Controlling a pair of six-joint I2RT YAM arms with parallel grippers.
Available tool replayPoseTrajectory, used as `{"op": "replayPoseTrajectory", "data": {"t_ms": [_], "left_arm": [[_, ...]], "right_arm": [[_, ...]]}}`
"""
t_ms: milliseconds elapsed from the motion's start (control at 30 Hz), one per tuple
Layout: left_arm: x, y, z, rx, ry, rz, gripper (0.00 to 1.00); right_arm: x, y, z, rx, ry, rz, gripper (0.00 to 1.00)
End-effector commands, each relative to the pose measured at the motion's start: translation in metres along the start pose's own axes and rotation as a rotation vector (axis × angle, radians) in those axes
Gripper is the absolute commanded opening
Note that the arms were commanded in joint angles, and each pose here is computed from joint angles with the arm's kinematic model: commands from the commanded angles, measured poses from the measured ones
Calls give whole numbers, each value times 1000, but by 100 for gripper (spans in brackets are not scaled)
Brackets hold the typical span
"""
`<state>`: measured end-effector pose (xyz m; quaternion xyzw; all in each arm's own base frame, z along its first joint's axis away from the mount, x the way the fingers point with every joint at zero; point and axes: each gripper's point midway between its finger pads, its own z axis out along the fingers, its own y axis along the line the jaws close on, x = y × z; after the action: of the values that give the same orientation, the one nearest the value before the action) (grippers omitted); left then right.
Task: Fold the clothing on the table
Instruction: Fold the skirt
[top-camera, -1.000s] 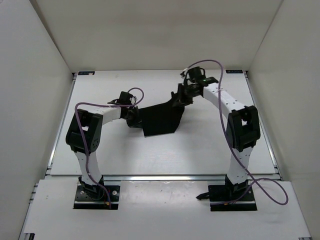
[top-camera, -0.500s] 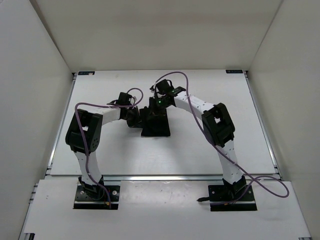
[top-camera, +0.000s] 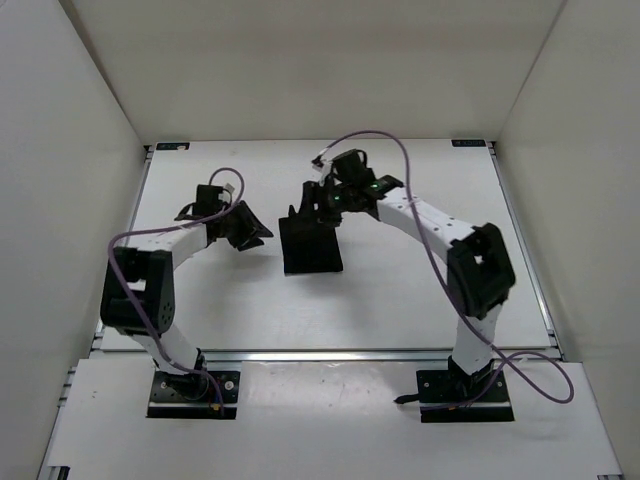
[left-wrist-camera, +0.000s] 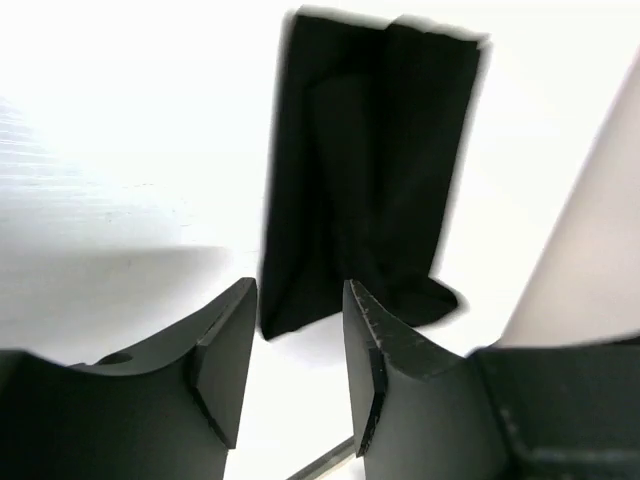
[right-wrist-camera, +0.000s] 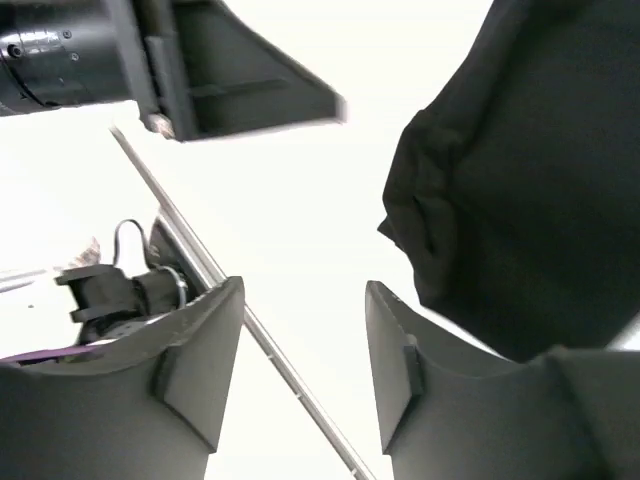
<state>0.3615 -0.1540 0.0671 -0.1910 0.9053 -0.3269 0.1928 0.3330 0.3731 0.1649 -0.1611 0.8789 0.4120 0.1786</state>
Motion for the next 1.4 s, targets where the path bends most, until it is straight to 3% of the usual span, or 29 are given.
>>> {"op": "replayPoseTrajectory", "data": {"t_ms": [0, 67, 233, 300, 467, 700, 933, 1000, 1133, 1233, 1367], "left_arm": [[-17, -25, -33, 97, -99, -24, 50], [-17, -27, -44, 117, -137, -25, 50], [-21, -30, -57, 128, -173, -30, 50], [-23, -32, -63, 136, -169, -29, 50], [-30, -27, -68, 123, -198, -26, 51], [-30, -35, -57, 165, -171, -16, 51], [-31, -70, -6, 213, -13, 13, 53], [-30, -68, 7, 204, 32, -1, 53], [-42, -72, 1, 216, -6, -1, 53], [-48, -75, -29, 256, -56, -11, 55], [-29, -64, -68, 240, -109, 12, 59]], "right_arm": [[-33, -5, -38, -66, -172, 23, 47], [-24, -23, -32, -83, -158, 88, 26], [-20, -53, 2, -57, -119, 159, 14], [-16, -57, 15, -54, -84, 167, 0], [20, -29, 56, -63, 29, 81, 0], [71, -44, 93, 16, 157, 57, 0], [90, -66, 103, 86, 216, 68, 0], [83, -60, 96, 100, 182, 43, 1], [65, -49, 57, 164, 105, -32, 6], [49, -31, 1, 163, -4, -58, 21], [71, -55, -51, 183, -20, 20, 34]]}}
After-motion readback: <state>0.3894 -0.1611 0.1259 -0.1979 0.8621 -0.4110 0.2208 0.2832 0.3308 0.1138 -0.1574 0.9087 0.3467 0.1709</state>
